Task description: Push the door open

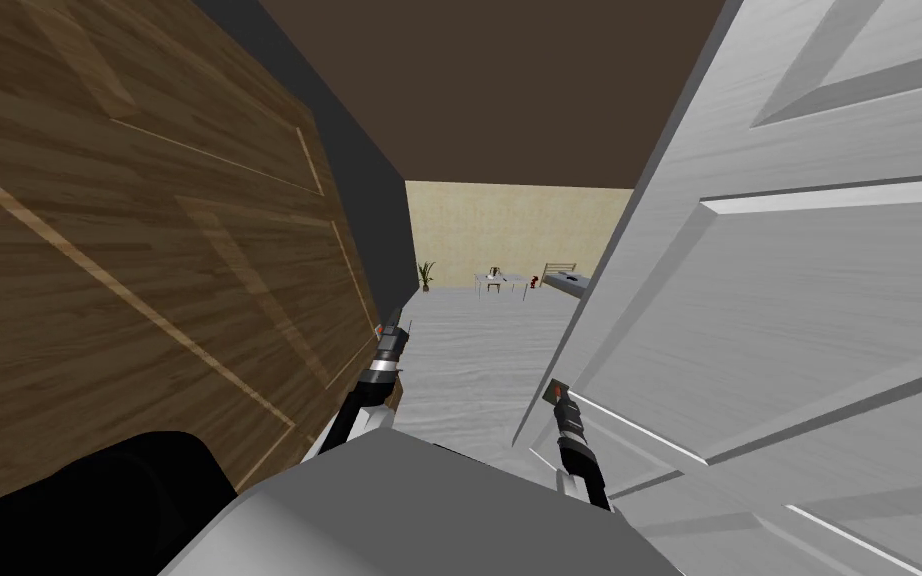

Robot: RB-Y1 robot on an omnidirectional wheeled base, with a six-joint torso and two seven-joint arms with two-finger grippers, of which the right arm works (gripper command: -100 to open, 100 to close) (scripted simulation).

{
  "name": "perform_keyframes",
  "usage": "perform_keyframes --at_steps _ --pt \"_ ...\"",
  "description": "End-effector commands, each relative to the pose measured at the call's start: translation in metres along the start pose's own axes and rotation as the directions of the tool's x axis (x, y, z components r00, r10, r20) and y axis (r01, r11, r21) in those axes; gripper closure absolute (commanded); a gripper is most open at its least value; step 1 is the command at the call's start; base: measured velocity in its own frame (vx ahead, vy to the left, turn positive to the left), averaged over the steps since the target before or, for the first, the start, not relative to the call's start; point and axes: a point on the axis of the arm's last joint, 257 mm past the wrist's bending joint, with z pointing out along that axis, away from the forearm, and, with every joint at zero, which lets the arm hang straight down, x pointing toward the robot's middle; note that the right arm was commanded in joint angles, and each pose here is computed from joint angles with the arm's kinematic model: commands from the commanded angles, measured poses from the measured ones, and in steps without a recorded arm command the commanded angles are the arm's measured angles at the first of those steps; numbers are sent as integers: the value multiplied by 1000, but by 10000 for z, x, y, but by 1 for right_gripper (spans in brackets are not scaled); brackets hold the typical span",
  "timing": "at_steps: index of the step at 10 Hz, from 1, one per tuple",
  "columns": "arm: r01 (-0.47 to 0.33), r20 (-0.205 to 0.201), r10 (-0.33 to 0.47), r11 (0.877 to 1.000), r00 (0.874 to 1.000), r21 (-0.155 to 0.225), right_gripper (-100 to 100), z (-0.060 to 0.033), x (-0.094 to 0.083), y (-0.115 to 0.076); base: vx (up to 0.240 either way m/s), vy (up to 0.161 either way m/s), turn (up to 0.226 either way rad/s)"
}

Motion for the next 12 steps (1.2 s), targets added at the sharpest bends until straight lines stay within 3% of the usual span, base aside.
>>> perform_keyframes --at_steps 1,2,3,5,6,12 --pt "8 26 -8 1000 1000 -8 100 11 -170 55 146 25 -14" --pt "8 26 -8 1000 1000 -8 100 11 -170 55 45 -4 2" --pt "6 57 -6 1000 998 -7 100 8 -296 55 122 33 -71" --pt "6 65 -6 1000 998 -7 100 6 -326 55 164 42 -60" --pt "4 88 -4 1000 996 -6 100 0 -416 54 118 20 -43" --pt "-4 167 5 1000 986 -3 100 -37 -717 44 197 37 -68"
